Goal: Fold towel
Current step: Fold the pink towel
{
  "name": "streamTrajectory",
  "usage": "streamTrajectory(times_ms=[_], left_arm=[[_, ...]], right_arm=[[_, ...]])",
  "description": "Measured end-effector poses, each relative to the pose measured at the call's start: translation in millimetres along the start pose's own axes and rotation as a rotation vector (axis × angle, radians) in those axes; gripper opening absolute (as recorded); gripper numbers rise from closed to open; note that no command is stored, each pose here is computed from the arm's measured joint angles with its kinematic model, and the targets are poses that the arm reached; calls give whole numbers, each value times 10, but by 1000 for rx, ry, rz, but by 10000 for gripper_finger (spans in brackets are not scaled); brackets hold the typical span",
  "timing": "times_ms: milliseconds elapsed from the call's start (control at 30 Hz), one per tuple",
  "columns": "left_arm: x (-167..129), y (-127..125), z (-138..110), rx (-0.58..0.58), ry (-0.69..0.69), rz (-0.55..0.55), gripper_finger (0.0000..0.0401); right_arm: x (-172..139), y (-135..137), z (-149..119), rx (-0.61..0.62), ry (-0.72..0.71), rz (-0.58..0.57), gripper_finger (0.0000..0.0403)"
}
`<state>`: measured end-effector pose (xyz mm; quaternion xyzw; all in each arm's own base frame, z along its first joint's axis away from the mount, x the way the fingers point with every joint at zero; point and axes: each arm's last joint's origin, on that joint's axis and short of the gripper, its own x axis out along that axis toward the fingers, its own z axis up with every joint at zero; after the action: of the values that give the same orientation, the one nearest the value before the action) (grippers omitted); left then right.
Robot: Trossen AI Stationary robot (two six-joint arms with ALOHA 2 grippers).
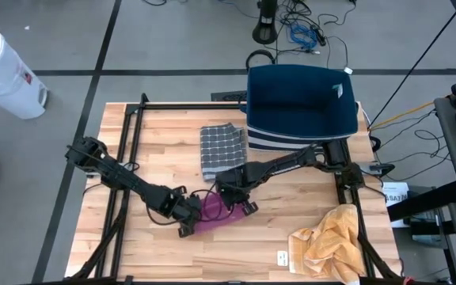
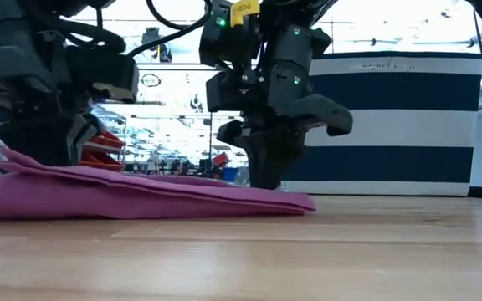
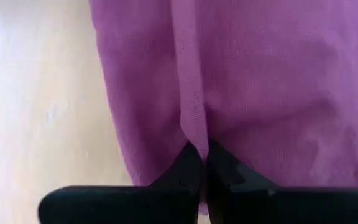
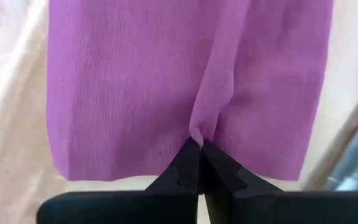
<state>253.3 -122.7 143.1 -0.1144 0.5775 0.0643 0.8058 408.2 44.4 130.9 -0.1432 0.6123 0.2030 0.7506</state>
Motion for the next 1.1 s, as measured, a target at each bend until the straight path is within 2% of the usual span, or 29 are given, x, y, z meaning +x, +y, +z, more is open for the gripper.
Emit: streamTrajectory(times_ms=[367, 533, 633, 733, 833, 967, 1100], left_arm=[[6, 32, 54, 175, -15, -12, 5], [-5, 15, 70, 224, -17, -29, 5], [-46, -20, 103, 231, -18, -33, 5], [-123, -65, 172, 247, -21, -32, 5], [-172, -52, 200, 249, -14, 27, 5], [-163, 61, 245, 199, -8, 90, 5], [-157, 105, 286, 155, -19, 96, 5]], right_arm=[[34, 518, 70, 59, 103, 46, 0], [-26, 755, 115, 5, 118, -34, 0], [-217, 831, 130, -9, 89, -69, 0], [-428, 837, 121, -15, 64, -152, 0], [-593, 769, 104, -8, 37, -218, 0], [-603, 579, 62, 22, 38, -211, 0], [-552, 417, 22, 42, 53, -198, 0]])
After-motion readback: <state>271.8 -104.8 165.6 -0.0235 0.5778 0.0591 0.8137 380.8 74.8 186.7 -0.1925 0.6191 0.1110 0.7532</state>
